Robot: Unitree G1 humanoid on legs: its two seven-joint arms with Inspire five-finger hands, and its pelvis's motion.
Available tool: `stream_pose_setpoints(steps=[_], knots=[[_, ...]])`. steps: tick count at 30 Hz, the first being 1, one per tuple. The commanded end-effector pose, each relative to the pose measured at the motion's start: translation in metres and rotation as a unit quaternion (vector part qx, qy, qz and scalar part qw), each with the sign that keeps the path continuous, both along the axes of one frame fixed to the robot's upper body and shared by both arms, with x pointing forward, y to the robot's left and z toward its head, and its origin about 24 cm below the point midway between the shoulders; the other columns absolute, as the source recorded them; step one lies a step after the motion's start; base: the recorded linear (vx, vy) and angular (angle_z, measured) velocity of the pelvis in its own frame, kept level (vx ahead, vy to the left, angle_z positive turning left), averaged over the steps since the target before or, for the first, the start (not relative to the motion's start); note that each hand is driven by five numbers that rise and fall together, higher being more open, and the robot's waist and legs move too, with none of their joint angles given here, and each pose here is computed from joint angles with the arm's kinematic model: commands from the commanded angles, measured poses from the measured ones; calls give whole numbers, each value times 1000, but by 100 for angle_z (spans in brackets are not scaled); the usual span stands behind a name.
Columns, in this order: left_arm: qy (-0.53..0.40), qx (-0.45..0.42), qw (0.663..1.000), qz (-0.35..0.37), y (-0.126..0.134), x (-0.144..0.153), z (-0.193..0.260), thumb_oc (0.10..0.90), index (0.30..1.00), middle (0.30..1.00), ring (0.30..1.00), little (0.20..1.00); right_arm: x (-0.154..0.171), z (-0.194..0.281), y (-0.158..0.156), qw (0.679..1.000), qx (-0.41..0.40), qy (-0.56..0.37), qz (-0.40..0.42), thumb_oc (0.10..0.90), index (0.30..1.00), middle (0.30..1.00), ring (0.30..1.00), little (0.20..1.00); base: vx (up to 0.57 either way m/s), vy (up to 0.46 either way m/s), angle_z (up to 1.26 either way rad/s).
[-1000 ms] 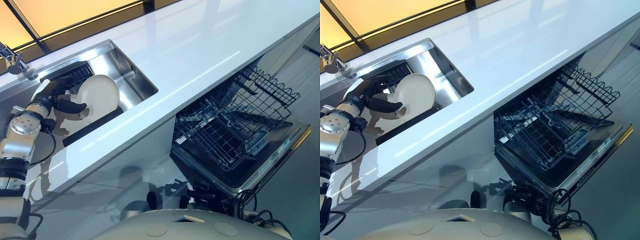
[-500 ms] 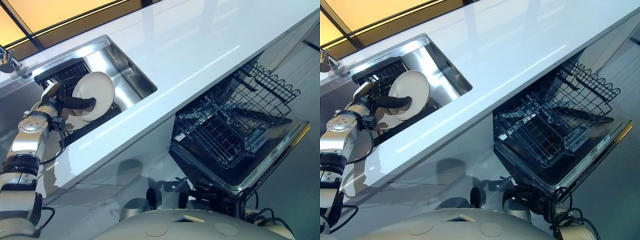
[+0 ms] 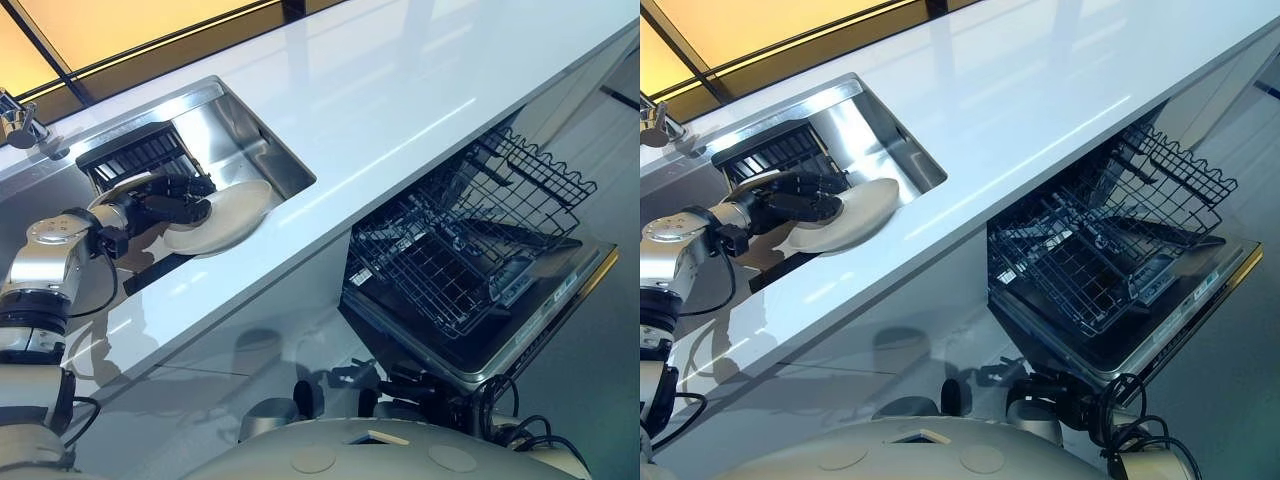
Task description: Pick up plates and place into dishwasher.
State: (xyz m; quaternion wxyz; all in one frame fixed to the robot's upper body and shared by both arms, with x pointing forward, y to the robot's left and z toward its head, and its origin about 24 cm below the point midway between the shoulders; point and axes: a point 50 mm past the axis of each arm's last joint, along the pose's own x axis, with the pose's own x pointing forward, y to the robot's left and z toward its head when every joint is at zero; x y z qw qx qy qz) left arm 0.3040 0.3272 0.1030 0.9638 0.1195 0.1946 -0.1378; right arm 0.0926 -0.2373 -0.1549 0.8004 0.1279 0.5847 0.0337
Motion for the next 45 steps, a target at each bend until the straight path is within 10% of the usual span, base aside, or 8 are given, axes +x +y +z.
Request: stream_pose_setpoints(steps=[1, 25, 33, 41, 45], knots=[[-184, -16, 983, 24, 5, 21, 85, 100, 300, 300, 300, 200, -28, 1, -20, 999, -6, 52, 13, 800, 900, 900, 900, 900, -92, -49, 0], [-342, -44, 927, 149, 25, 10, 121, 100, 300, 300, 300, 200, -12, 5, -23, 1000, 5, -5, -16, 800, 900, 900, 900, 900, -79, -65, 3], [-392, -65, 900, 178, 29, 1, 127, 100, 300, 300, 300, 200, 45, 33, -3, 973, 59, -176, 137, 800, 900, 900, 900, 900, -57, -59, 1], [-455, 12, 867, 203, 46, -17, 145, 100, 300, 300, 300, 200, 98, 127, 69, 791, 437, -427, -4, 800, 900, 900, 900, 900, -75, -39, 0], [-480, 34, 854, 199, 37, -15, 146, 100, 300, 300, 300, 200, 119, 160, 87, 725, 503, -459, -101, 800, 900, 900, 900, 900, 0, 0, 0]])
